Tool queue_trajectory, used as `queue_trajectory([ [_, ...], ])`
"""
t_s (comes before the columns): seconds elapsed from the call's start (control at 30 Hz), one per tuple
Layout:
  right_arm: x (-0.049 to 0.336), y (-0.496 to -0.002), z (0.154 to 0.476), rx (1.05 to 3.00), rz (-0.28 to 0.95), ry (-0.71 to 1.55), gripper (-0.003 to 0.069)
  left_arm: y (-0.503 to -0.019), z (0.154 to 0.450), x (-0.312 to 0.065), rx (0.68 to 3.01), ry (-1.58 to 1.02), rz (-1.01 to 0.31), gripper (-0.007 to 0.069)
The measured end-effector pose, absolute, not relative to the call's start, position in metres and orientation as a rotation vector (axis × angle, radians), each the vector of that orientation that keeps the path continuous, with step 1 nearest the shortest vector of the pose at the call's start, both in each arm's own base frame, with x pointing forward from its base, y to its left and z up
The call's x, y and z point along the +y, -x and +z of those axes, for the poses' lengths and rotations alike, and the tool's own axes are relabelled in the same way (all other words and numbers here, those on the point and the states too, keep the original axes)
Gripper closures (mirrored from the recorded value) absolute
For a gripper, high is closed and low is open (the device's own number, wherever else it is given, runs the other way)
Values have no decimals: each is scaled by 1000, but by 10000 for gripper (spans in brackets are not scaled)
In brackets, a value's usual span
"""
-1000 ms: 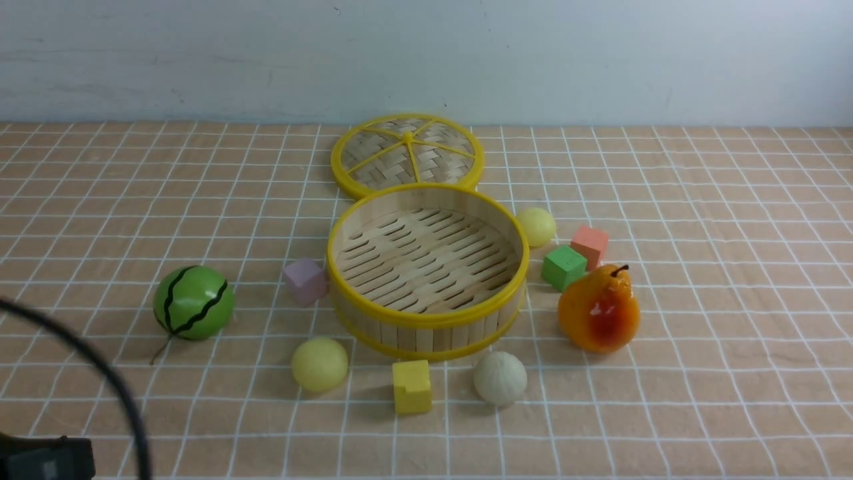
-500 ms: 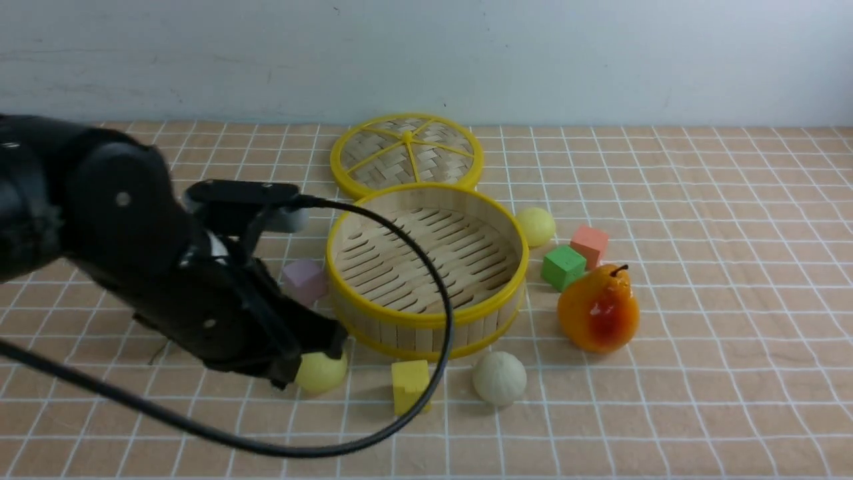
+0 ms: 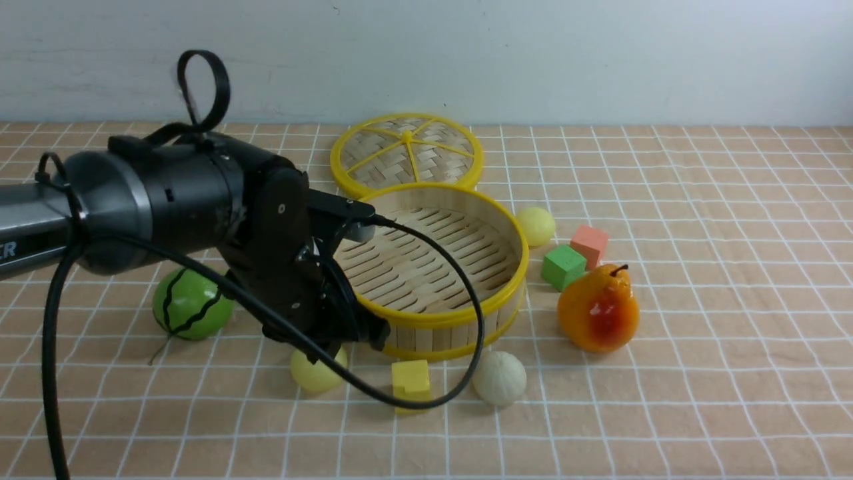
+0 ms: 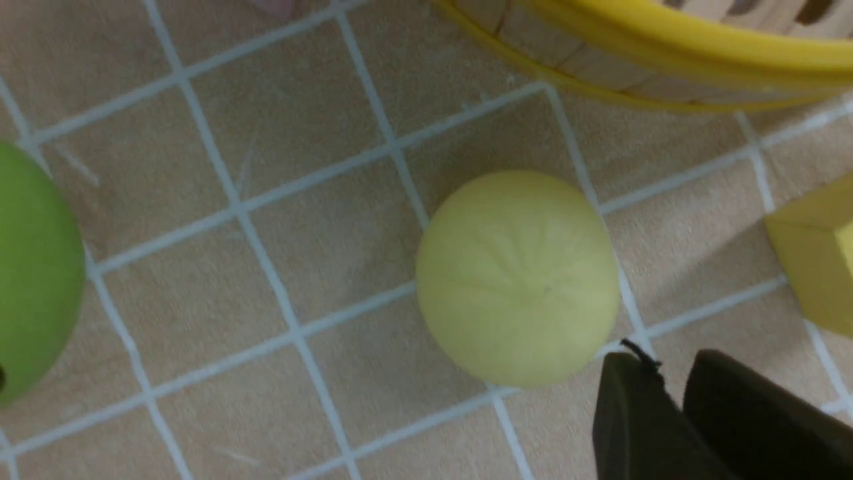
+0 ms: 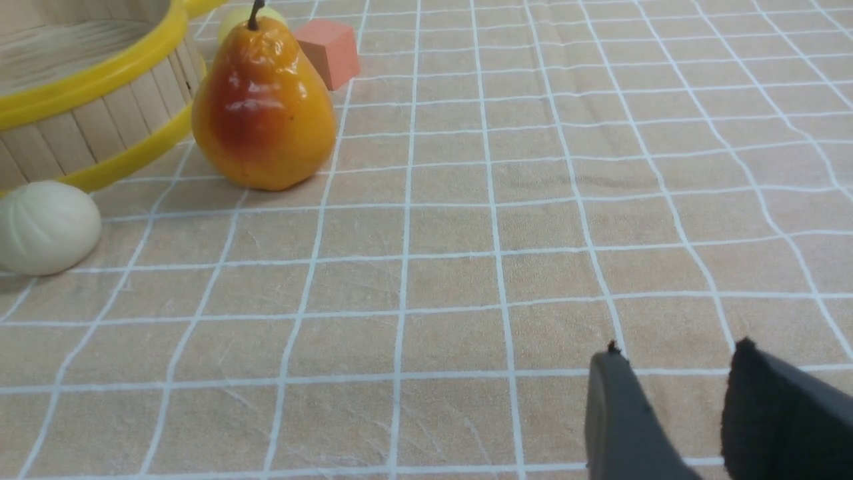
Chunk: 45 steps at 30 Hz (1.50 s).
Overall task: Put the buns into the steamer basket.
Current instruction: Use the left arm to grab a steamed stuffed bun, then use the left arm to put the steamed stuffed bun into the steamer
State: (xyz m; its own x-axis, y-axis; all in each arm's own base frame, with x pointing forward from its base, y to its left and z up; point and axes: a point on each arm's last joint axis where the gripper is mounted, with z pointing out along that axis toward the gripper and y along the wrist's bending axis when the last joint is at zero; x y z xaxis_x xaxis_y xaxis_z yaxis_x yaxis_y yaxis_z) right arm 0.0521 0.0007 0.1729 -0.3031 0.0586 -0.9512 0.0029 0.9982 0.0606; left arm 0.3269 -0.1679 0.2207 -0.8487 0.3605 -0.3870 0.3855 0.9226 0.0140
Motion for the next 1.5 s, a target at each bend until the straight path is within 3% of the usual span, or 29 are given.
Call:
queue_trajectory([
  [0.23,1,-52,173,1878,55,-44,419,-334,215,-169,2658,-559,-56,380],
  [0.73,1,-52,173,1878,55,-44,419,-348,177,-173,2669,-628,16,375],
  [0.8,1,-52,173,1878,55,-44,419,-349,175,-173,2667,-631,16,387],
  [0.97,1,-52,173,1878,55,-44,419,-348,175,-173,2680,-631,22,541],
  [1.03,1,-52,173,1878,55,-44,419,-346,179,-171,2690,-627,29,631],
  [1.23,1,-52,173,1878,55,-44,419,-333,216,-164,2673,-579,13,638],
  [1.5,1,-52,173,1878,55,-44,419,-327,288,-170,2427,-549,-179,638],
])
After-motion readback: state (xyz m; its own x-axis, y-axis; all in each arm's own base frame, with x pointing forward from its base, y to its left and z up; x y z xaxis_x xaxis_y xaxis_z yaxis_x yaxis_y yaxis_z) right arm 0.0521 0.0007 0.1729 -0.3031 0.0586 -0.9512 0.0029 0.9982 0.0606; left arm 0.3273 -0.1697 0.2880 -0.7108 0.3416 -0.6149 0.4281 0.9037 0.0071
